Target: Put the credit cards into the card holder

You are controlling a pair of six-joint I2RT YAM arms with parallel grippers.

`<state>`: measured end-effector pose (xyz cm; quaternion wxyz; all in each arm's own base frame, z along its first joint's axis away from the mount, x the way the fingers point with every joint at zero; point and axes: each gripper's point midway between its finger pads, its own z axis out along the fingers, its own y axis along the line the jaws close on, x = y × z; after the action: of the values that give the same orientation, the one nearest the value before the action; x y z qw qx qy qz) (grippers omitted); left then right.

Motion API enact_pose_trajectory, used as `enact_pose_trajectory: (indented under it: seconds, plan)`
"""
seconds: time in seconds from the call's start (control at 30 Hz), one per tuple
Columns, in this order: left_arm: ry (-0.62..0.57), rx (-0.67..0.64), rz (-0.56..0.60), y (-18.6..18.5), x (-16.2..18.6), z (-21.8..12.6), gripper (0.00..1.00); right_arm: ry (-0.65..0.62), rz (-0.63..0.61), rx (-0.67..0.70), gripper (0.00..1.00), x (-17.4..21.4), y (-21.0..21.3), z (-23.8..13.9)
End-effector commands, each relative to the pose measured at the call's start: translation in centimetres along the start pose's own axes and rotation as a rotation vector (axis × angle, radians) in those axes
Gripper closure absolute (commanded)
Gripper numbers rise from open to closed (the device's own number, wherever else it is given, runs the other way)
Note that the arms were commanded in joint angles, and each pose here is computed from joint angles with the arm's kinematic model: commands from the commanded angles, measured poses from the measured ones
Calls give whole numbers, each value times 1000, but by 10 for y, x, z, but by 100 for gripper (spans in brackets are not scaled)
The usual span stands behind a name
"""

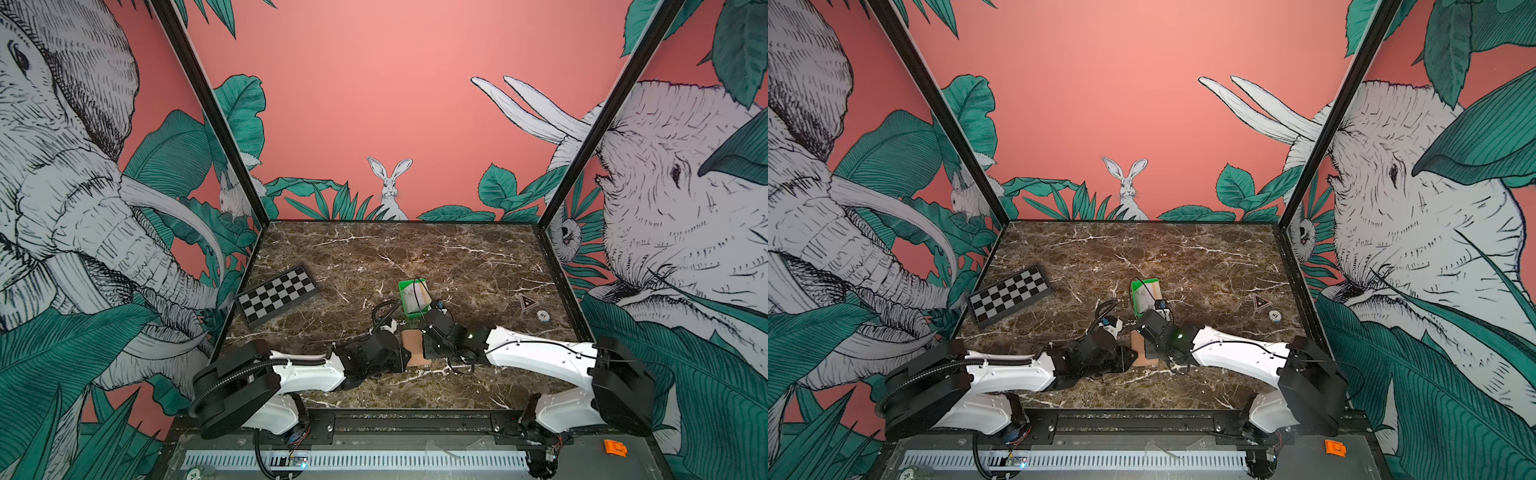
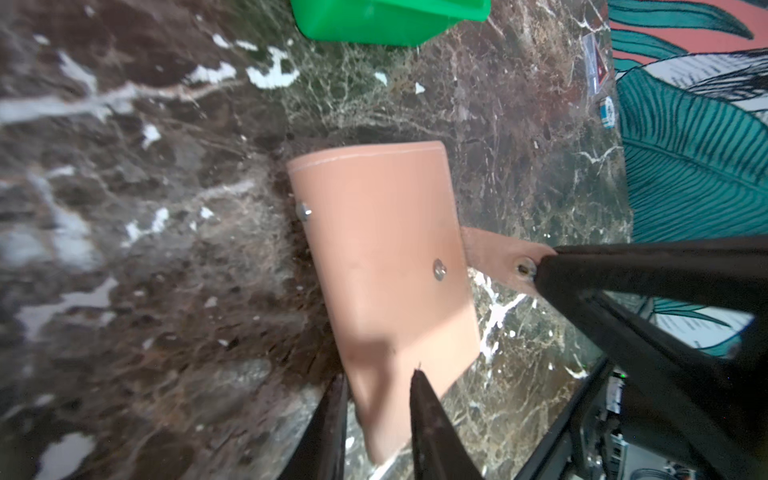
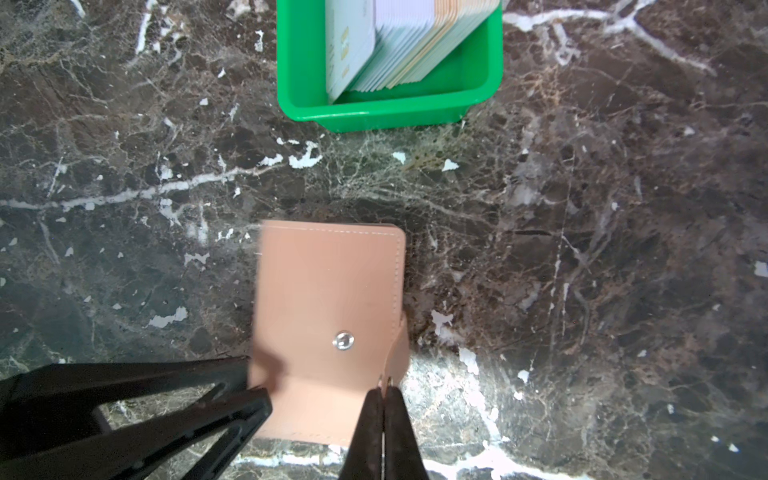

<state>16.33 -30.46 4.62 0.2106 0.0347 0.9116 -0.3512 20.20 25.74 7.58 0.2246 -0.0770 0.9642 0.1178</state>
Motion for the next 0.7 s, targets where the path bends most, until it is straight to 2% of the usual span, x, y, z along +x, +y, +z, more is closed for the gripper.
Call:
enact_pose_trajectory:
  seconds: [0.0,0.3,0.67]
  plan:
    - [-20,43,-14,-6,-4,-2,65,-17,-4,-11,100,-1,0,-5]
    - [-27,37,-13,-6,-5,-8,44,-50,-4,-29,100,-10,2,-20]
    - [-27,128,21,-32,-16,-15,18,-78,-26,-54,100,-15,8,-34]
